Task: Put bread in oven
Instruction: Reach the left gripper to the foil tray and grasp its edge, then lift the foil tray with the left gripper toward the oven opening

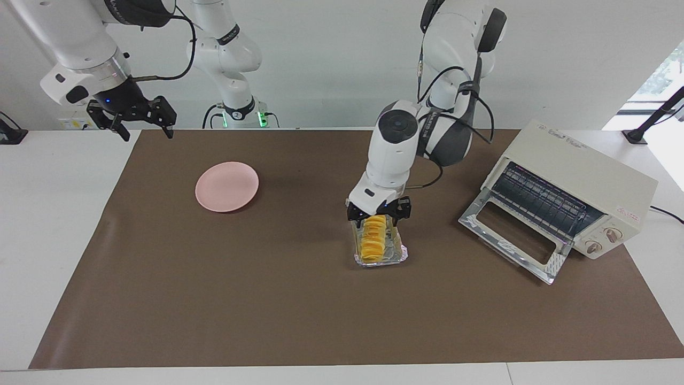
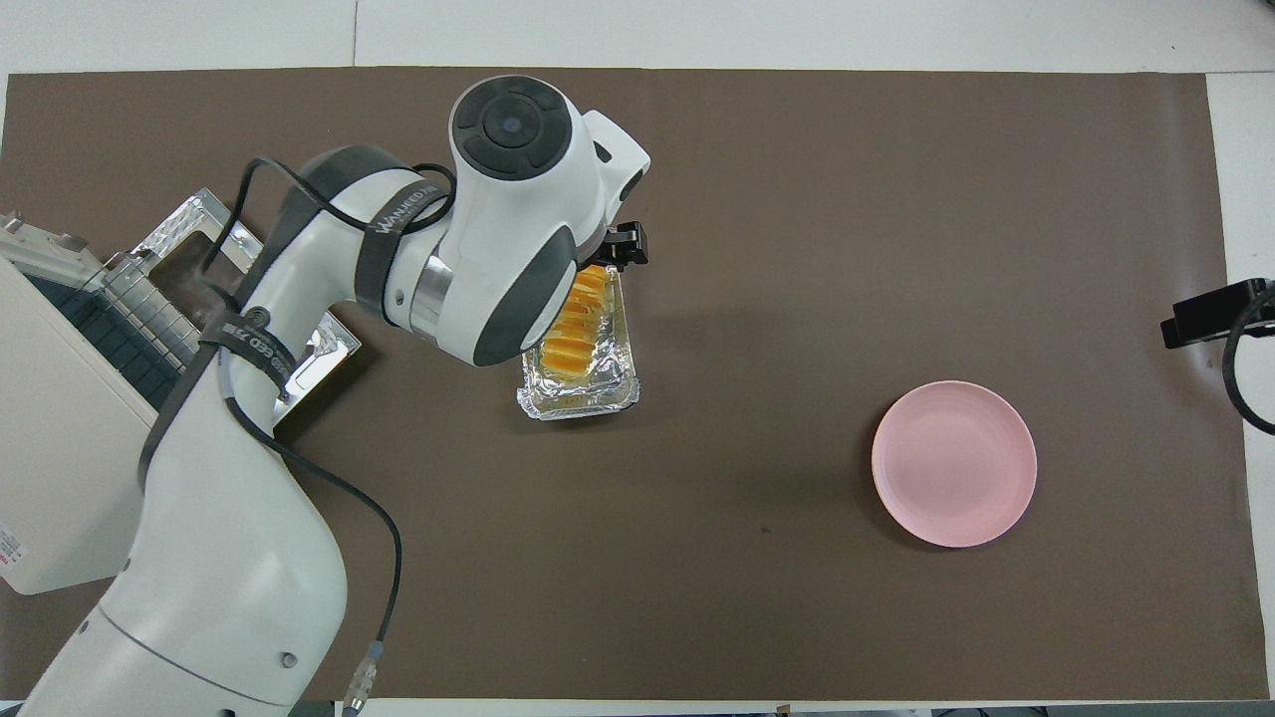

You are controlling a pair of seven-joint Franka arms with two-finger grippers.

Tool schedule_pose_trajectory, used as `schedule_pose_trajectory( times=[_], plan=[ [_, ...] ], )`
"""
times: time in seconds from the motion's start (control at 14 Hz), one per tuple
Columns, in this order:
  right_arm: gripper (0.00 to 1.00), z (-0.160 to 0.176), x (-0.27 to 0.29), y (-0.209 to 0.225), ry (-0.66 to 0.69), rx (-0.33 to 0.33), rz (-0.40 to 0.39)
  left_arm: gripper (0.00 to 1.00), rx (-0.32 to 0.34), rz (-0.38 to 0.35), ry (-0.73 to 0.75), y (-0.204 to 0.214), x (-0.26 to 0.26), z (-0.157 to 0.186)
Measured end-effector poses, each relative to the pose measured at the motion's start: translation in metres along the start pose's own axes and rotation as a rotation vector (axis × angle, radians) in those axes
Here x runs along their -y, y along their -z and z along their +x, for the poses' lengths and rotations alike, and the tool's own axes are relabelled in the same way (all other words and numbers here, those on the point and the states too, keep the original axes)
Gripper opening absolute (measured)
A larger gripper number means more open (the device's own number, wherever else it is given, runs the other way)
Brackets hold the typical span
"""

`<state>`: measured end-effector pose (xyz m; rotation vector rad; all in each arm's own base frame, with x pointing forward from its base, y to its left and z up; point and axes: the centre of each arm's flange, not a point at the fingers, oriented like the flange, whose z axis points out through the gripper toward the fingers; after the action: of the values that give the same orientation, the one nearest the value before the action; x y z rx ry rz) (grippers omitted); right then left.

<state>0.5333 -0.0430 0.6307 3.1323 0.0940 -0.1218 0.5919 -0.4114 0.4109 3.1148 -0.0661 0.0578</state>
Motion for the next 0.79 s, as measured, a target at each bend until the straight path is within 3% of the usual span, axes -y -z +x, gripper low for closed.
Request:
schedule_pose_trajectory(
  times=[0.29, 0.79],
  plan=[
    [1.00, 0.000, 0.000, 0.001, -0.003, -0.002, 0.000, 1.00, -0.013, 0.026, -0.006, -0.044, -0.026, -0.009],
    [1.00, -0.001, 0.000, 0.000, -0.003, 0.007, 0.001, 1.00, 0.006, 0.050, -0.014, -0.068, -0.031, -0.020]
  ],
)
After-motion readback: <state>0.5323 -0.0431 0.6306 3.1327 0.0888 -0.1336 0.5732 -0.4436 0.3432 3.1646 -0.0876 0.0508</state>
